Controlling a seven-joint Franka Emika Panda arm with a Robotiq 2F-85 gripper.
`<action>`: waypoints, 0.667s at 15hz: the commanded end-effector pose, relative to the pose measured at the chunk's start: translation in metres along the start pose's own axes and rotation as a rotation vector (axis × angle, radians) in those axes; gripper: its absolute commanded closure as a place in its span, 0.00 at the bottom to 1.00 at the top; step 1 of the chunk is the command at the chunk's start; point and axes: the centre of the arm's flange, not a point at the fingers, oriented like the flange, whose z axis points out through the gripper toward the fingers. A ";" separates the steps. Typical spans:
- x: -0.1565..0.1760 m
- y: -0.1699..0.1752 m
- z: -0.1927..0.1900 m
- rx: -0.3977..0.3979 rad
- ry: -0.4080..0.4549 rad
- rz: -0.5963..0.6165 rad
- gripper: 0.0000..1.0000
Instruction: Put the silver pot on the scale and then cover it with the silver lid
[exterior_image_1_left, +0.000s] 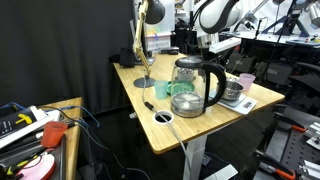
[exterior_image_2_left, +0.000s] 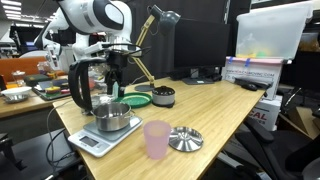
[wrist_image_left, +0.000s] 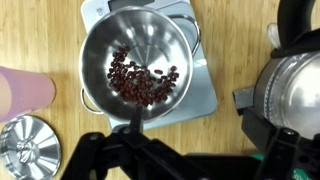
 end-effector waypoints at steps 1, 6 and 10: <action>0.019 0.018 -0.020 0.033 0.048 0.075 0.00; 0.022 0.032 -0.024 0.032 0.050 0.092 0.00; 0.021 0.028 -0.023 0.031 0.047 0.093 0.00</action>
